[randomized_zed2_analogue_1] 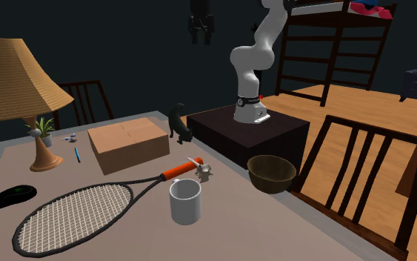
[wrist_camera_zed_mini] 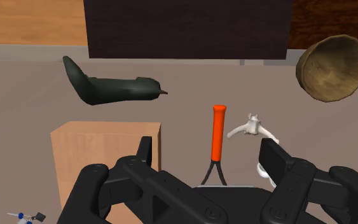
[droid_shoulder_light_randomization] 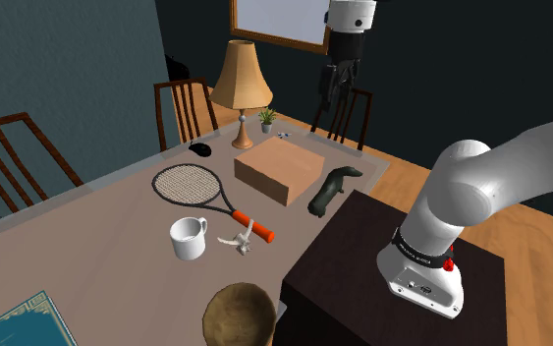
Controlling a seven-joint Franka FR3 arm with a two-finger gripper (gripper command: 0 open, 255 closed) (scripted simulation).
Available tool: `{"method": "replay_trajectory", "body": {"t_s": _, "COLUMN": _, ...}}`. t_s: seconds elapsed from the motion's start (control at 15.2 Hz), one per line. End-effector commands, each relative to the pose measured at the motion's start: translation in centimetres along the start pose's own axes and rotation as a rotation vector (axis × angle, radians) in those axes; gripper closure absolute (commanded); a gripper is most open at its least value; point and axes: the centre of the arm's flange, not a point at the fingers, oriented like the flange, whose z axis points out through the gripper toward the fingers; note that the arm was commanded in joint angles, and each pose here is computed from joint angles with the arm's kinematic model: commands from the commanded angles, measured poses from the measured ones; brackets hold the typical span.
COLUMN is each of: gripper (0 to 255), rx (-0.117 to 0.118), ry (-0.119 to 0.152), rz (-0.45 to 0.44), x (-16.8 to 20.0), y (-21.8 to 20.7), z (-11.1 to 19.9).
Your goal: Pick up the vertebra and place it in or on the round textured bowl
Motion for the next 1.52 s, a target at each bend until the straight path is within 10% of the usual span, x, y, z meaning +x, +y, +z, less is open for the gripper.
{"method": "replay_trajectory", "body": {"t_s": 0.0, "gripper": 0, "rx": 0.0, "ry": 0.0, "rz": 0.0, "x": 0.0, "y": 0.0, "z": 0.0}}
{"method": "replay_trajectory", "body": {"t_s": 1.45, "gripper": 0, "rx": 0.04, "ry": -0.025, "rz": 0.028, "x": 8.1, "y": -12.5, "z": 24.7}}
